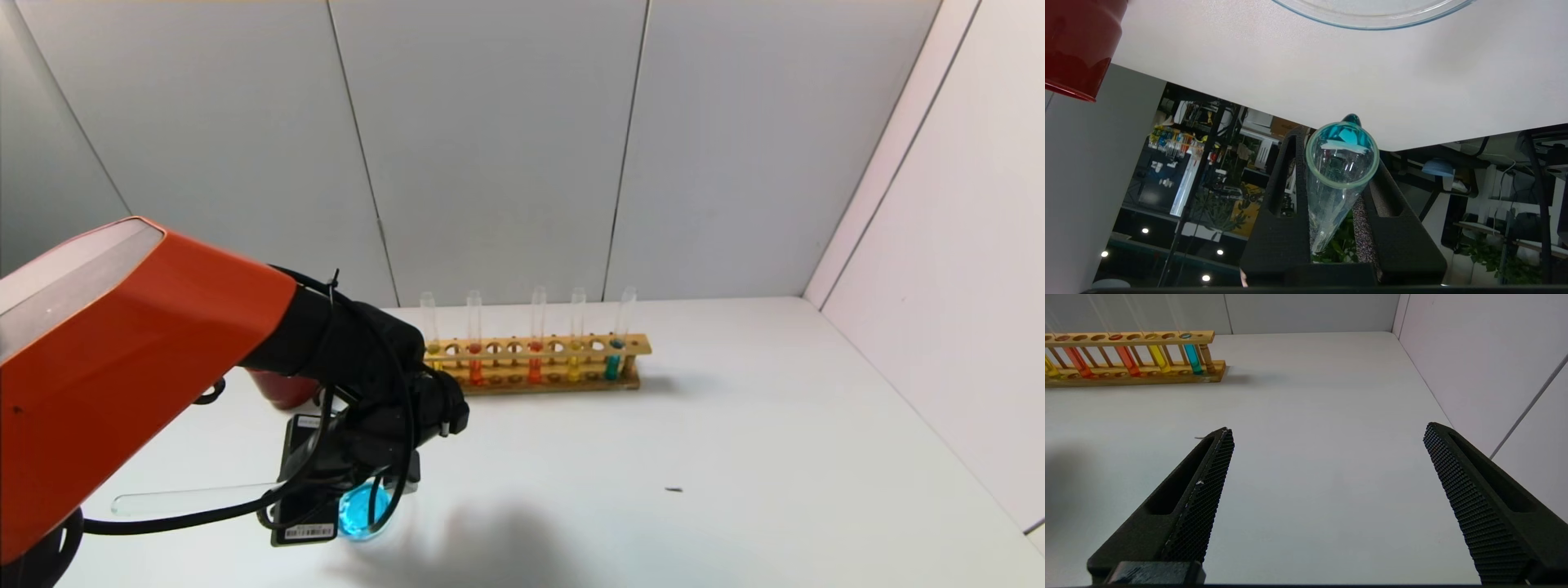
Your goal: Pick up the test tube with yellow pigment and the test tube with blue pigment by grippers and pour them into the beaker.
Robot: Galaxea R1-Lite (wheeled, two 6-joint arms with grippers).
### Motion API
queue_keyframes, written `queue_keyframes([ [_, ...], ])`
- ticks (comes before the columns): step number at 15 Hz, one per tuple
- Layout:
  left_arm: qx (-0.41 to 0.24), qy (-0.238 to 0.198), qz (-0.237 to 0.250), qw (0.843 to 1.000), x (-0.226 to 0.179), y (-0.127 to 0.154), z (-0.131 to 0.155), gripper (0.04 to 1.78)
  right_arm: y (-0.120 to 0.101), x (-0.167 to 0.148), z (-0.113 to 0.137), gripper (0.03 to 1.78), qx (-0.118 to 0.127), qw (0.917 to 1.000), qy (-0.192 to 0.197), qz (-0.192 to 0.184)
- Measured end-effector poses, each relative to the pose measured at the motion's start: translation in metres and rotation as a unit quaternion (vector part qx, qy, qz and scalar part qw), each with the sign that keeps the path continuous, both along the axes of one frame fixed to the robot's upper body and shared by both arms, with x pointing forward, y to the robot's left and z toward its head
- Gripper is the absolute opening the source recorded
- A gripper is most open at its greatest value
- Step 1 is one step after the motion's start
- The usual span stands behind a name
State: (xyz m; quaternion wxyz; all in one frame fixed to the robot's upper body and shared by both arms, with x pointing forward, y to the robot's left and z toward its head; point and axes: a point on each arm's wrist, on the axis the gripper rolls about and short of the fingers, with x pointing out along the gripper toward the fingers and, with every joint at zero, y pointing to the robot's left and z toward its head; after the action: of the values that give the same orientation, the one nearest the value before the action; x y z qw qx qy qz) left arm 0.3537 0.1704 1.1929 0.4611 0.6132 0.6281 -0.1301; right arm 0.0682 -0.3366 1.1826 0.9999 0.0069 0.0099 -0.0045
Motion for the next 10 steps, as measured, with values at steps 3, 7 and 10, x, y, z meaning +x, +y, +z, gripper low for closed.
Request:
queue_keyframes([
  [3,0.006,0.005,-0.005,1.000,0.0001,-0.0028,-0.0035,0.34,0.0000,0.0000,0.0000,1.70,0.000,1.0000,0.000,0.000],
  [7,0.011,0.011,-0.007,1.000,0.0008,-0.0053,-0.0053,0.34,0.0000,0.0000,0.0000,1.70,0.000,1.0000,0.000,0.000],
  [10,0.011,0.011,-0.008,1.000,0.0011,-0.0061,-0.0057,0.34,0.0000,0.0000,0.0000,1.70,0.000,1.0000,0.000,0.000],
])
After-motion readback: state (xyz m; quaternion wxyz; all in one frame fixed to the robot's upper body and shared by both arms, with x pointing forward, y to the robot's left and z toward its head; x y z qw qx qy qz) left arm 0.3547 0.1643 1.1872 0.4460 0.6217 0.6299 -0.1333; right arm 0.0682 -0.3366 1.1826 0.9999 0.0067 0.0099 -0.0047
